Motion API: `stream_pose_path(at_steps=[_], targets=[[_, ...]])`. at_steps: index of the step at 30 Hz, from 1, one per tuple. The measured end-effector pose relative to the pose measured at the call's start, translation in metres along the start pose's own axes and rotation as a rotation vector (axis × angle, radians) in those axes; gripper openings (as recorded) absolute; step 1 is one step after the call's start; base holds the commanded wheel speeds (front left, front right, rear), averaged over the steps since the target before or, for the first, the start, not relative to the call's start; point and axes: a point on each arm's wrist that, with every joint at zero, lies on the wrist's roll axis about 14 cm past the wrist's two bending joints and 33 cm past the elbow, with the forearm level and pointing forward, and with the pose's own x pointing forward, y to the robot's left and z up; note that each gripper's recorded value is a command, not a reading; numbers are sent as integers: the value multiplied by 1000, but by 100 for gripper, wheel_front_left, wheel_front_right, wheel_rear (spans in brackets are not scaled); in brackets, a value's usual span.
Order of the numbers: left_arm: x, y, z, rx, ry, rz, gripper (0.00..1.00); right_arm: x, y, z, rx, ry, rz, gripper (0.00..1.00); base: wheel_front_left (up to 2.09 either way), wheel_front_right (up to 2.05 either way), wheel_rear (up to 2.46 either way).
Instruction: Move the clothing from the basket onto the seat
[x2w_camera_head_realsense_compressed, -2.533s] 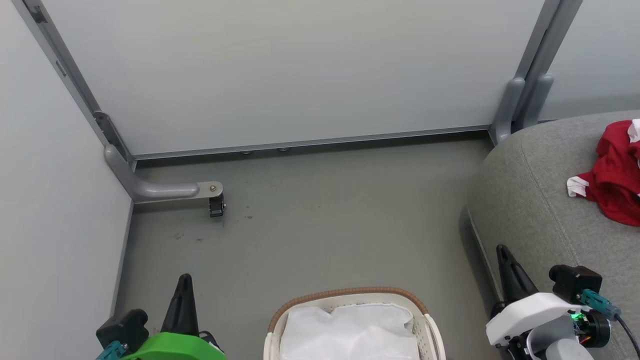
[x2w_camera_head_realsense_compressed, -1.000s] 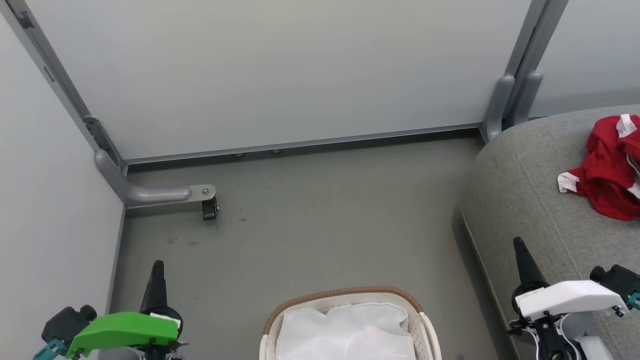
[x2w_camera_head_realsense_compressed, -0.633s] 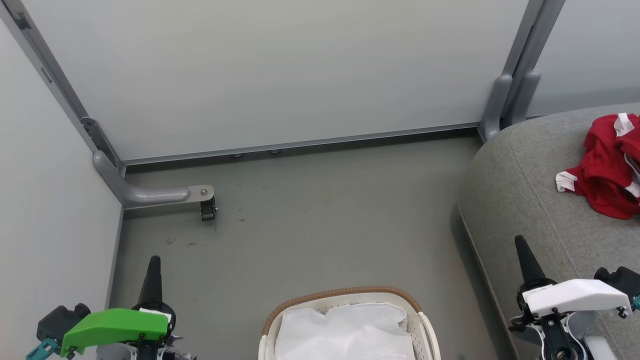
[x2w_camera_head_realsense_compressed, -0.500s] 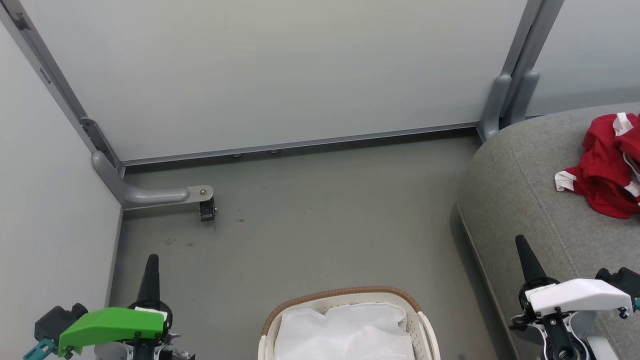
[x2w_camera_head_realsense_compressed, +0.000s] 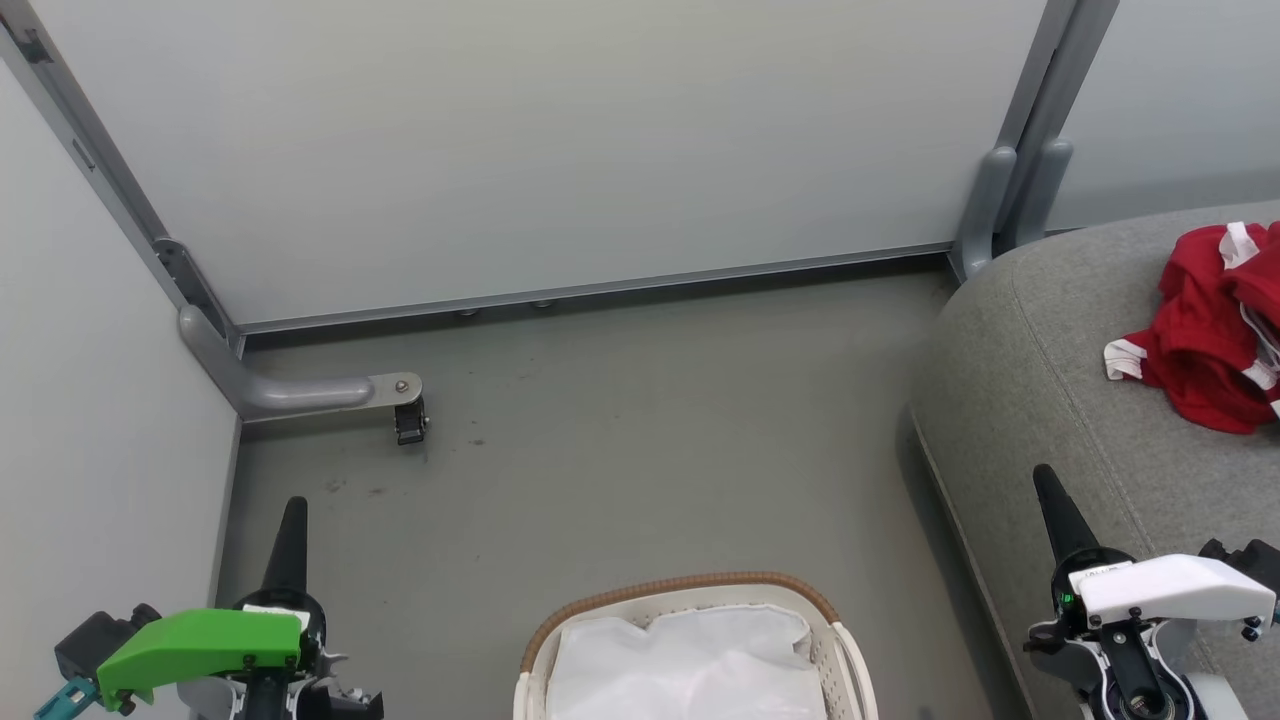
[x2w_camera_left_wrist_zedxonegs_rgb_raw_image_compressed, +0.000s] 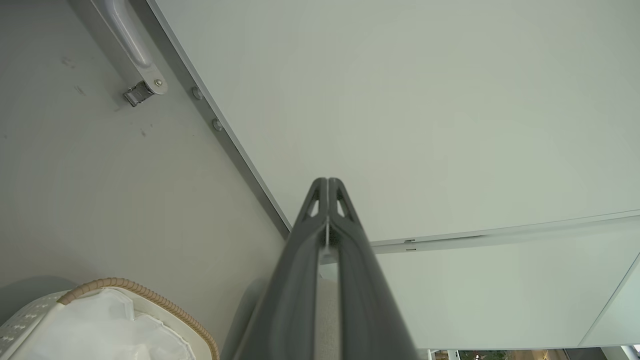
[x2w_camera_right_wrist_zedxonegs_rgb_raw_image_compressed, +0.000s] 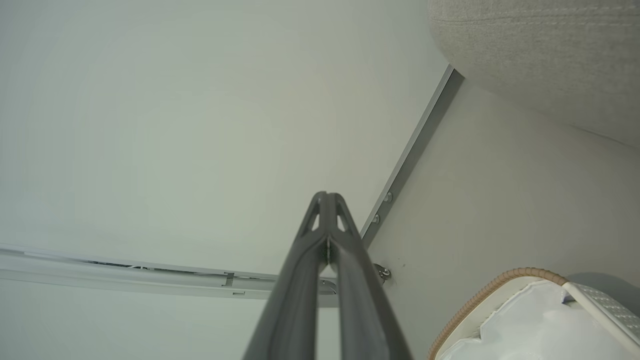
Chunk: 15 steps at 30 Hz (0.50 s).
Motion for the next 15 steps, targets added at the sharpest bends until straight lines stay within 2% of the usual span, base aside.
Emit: stream_pose_path(at_steps=[15], targets=[[4,-7,4,-102,4,-28,0,-1,4,5,121,-4,17,0,0,0,0]])
